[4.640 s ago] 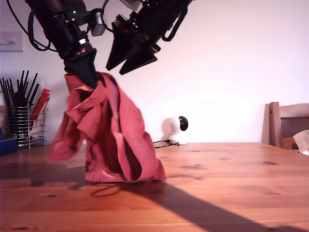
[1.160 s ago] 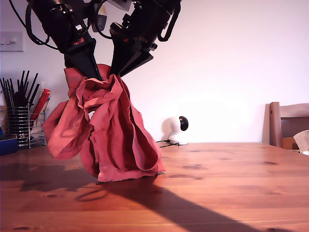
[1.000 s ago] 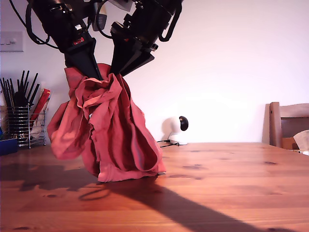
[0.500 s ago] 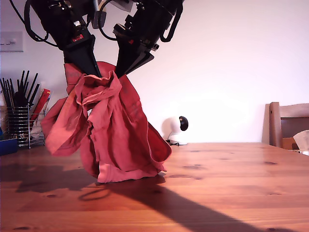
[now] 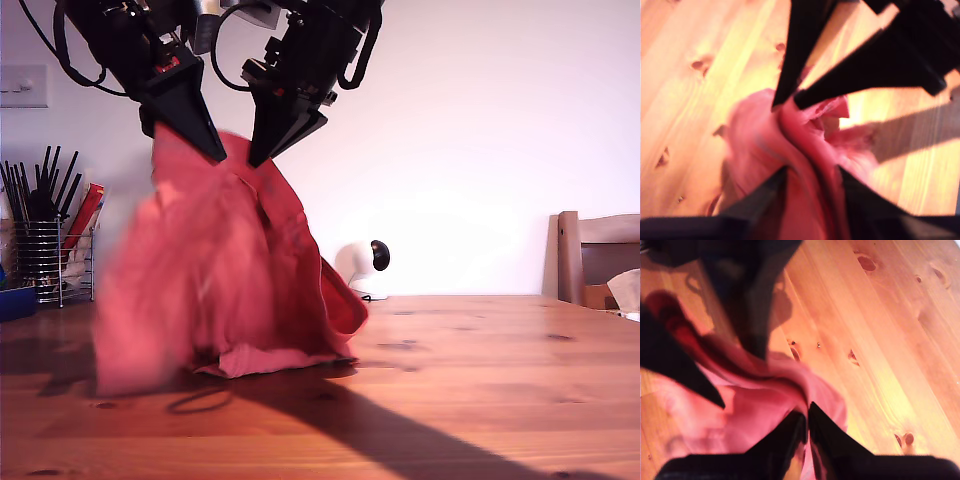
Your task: Fold the underwear in front of you. After folding it, place it to the left side.
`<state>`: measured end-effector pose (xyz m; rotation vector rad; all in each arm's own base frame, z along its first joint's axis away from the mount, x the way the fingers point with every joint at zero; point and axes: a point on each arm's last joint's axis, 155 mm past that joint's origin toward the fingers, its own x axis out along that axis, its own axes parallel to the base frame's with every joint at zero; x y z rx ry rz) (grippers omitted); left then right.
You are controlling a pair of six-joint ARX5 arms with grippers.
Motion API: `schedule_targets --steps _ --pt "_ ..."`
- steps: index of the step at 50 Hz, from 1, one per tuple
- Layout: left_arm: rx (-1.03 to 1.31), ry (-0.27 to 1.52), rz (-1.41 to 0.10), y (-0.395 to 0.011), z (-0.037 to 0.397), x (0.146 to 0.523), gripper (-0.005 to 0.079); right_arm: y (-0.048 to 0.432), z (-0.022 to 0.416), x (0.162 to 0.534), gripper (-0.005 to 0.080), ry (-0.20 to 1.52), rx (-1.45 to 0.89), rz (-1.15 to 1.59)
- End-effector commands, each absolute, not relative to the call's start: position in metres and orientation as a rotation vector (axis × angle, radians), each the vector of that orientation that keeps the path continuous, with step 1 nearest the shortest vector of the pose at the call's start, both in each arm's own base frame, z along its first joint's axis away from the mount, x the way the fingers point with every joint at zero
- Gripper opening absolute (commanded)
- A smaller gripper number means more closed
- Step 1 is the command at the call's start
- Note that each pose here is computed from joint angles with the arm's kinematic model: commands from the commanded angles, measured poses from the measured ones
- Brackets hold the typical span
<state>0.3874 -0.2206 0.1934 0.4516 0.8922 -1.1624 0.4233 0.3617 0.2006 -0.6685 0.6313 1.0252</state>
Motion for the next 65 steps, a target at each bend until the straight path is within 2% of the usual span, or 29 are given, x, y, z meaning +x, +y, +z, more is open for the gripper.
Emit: schedule_targets --steps 1,9,18,25,27,30,31,37,44,57,61,65 --pt "0.450 0.838 -1.149 -0.221 0.211 0.389 0.0341 0.366 0.192 0.425 -0.0011 0.640 -0.674 1.032" --pt "0.449 0.819 -1.140 -0.223 0.214 0.394 0.0304 0.367 0.193 0.424 -0.0011 0.638 -0.674 1.034" --pt "0.443 0.844 -1.145 -0.221 0.211 0.389 0.0164 0.367 0.193 0.424 -0.0011 0.639 -0.674 1.033" --pt "0.432 0.907 -1.149 -0.217 0.204 0.379 0.0152 0.366 0.195 0.425 -0.0011 0.633 -0.673 1.031" --pt "0.438 0.926 -1.143 -0.214 0.201 0.378 0.0101 0.366 0.196 0.425 -0.0011 0.632 -0.673 1.031" --pt "0.466 0.948 -1.125 -0.209 0.197 0.378 -0.0037 0.366 0.198 0.424 -0.0011 0.629 -0.673 1.030" --pt "0.479 0.949 -1.123 -0.207 0.196 0.378 -0.0014 0.366 0.198 0.424 -0.0011 0.629 -0.672 1.030" --pt "0.574 0.949 -1.081 -0.196 0.190 0.385 -0.0021 0.366 0.198 0.424 -0.0011 0.630 -0.671 1.030" --pt "0.712 0.967 -0.956 -0.179 0.183 0.401 -0.0021 0.365 0.196 0.422 -0.0011 0.642 -0.671 1.031" --pt "0.854 0.909 -0.877 -0.182 0.186 0.418 -0.0021 0.364 0.195 0.421 -0.0008 0.653 -0.667 1.031" --pt "0.889 0.904 -0.837 -0.179 0.187 0.423 -0.0021 0.364 0.195 0.421 0.0047 0.660 -0.653 1.025" --pt "0.908 0.893 -0.808 -0.176 0.189 0.429 -0.0021 0.364 0.196 0.421 0.0162 0.662 -0.645 1.021"
